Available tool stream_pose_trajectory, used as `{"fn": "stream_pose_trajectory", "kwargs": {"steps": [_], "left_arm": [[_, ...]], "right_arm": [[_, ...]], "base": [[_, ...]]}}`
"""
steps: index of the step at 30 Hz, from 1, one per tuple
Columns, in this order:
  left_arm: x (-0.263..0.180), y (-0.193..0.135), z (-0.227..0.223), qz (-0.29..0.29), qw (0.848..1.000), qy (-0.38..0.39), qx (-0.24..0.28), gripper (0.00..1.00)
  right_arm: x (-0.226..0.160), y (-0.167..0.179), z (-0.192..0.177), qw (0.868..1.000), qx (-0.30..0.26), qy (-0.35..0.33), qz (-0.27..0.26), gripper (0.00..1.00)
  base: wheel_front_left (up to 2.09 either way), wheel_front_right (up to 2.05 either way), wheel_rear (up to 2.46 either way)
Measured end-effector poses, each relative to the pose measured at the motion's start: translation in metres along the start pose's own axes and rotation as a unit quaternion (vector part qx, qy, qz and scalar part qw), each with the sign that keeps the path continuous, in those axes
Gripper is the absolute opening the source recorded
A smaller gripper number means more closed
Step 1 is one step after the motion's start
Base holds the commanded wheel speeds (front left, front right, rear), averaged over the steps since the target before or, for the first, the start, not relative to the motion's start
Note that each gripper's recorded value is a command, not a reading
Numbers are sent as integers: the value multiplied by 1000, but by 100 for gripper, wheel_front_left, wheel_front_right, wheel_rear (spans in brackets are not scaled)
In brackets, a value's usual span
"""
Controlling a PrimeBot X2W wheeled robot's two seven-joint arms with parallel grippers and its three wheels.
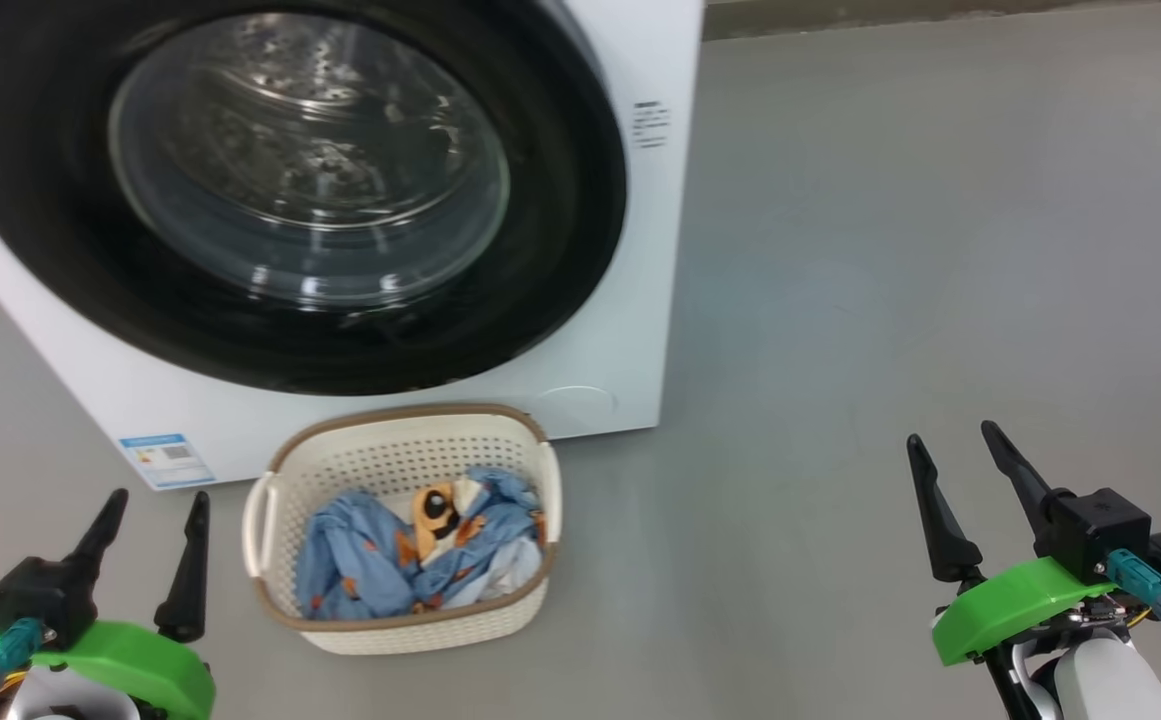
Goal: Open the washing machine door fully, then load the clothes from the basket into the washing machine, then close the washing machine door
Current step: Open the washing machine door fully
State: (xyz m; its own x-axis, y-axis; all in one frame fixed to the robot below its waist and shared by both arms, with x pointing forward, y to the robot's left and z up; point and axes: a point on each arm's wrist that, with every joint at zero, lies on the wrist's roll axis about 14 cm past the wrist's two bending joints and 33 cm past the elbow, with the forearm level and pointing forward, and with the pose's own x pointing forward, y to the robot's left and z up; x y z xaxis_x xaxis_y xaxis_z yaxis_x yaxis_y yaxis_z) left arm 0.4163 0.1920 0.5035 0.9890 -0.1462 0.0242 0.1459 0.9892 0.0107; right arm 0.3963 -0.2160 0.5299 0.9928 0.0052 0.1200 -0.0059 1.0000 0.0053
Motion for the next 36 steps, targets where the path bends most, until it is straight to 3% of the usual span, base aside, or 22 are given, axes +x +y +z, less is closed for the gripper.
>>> {"fn": "stream_pose_trajectory", "kwargs": {"steps": [10, 36], "left_arm": [[6, -6, 10, -11, 1000, -17, 10, 100], [2, -8, 11, -15, 1000, -23, 5, 100]], "right_arm": [[2, 2, -2, 1000, 6, 1, -1, 100], [10, 4, -7, 1000, 16, 6, -4, 100]], "base": [[52, 52, -105], [0, 0, -1]]}}
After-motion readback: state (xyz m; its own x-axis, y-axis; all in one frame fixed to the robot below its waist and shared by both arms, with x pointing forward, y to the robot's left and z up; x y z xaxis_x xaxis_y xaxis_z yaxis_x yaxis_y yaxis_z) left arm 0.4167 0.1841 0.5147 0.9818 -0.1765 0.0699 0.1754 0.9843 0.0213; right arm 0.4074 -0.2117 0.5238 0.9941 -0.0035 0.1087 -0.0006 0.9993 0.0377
